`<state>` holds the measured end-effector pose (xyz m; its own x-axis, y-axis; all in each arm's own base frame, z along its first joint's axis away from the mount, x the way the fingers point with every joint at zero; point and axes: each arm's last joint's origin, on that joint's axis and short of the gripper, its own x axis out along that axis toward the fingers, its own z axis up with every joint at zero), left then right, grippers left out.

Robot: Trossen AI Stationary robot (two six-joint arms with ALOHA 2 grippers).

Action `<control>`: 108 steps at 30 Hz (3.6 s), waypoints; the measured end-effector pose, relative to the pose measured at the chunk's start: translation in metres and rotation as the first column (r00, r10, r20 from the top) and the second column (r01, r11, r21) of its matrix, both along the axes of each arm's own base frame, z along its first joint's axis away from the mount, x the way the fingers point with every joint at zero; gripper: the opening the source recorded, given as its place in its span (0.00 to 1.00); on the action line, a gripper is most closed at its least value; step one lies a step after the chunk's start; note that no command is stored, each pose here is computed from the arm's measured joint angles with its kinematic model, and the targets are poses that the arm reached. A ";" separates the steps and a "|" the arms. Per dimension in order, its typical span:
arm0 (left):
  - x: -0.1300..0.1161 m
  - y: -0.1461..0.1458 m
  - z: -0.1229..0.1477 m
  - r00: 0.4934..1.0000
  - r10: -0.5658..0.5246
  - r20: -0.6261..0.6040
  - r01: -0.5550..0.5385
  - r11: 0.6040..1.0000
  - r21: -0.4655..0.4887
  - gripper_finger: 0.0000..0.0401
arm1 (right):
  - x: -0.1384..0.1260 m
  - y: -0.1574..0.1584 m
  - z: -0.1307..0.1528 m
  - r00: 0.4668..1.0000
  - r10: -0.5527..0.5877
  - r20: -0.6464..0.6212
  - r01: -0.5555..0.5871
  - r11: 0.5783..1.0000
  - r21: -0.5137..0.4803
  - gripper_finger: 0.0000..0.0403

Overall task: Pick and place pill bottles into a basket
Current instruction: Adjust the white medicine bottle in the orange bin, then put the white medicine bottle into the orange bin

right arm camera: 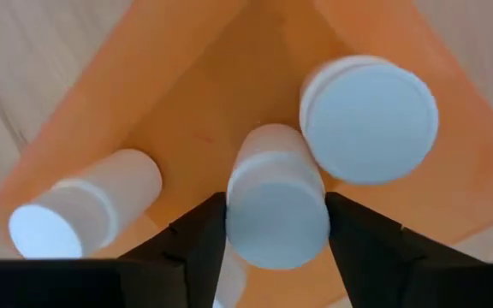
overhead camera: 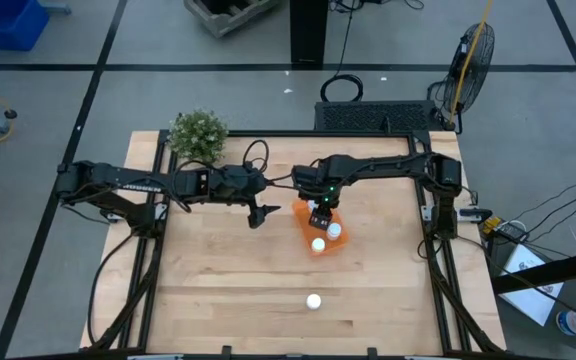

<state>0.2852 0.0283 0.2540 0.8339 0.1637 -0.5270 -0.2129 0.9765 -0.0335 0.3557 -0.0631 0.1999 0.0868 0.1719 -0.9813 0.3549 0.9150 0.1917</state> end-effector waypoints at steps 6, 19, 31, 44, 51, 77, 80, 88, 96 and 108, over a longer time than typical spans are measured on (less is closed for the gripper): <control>0.000 0.000 -0.001 1.000 0.002 -0.005 -0.002 1.000 -0.004 0.91 | -0.003 0.001 0.000 0.999 0.002 -0.033 -0.002 1.000 0.006 0.50; 0.000 0.000 0.000 1.000 0.007 -0.003 -0.007 1.000 -0.011 0.91 | -0.018 0.015 0.037 0.999 0.017 0.039 -0.016 1.000 -0.006 0.49; 0.000 0.001 -0.001 1.000 0.024 -0.004 -0.024 1.000 -0.003 0.91 | -0.020 0.104 0.073 0.954 0.153 0.259 -0.158 0.987 0.000 0.51; 0.000 0.001 -0.001 0.999 0.038 -0.002 -0.038 0.999 -0.030 0.91 | -0.020 0.209 0.072 0.764 0.432 0.479 -0.459 0.886 -0.065 0.49; 0.000 0.000 -0.001 0.999 0.033 -0.004 -0.033 0.999 -0.033 0.91 | -0.025 0.234 0.046 0.602 0.551 0.578 -0.578 0.800 -0.160 0.49; -0.001 0.000 -0.002 0.999 0.036 -0.012 -0.037 0.998 -0.044 0.91 | -0.045 0.230 -0.028 0.525 0.502 0.687 -0.512 0.831 -0.216 0.49; -0.001 0.000 -0.002 0.999 0.037 -0.011 -0.037 0.998 -0.045 0.91 | -0.047 0.231 -0.031 0.514 0.501 0.697 -0.514 0.830 -0.217 0.49; -0.001 0.000 -0.002 0.999 0.037 -0.012 -0.038 0.998 -0.045 0.91 | -0.053 0.227 -0.040 0.512 0.541 0.667 -0.517 0.814 -0.264 0.49; -0.001 0.000 -0.002 0.999 0.037 -0.012 -0.038 0.998 -0.046 0.91 | -0.053 0.228 -0.041 0.444 0.530 0.722 -0.505 0.814 -0.287 0.49; 0.006 0.001 -0.012 0.998 0.042 -0.038 -0.044 0.998 -0.051 0.91 | -0.045 0.232 -0.056 0.429 0.518 0.740 -0.501 0.818 -0.283 0.49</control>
<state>0.2911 0.0289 0.2420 0.8063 0.1705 -0.5663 -0.2564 0.9637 -0.0750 0.3104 0.1685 0.1439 0.6888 0.4301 -0.5836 -0.4501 0.8848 0.1207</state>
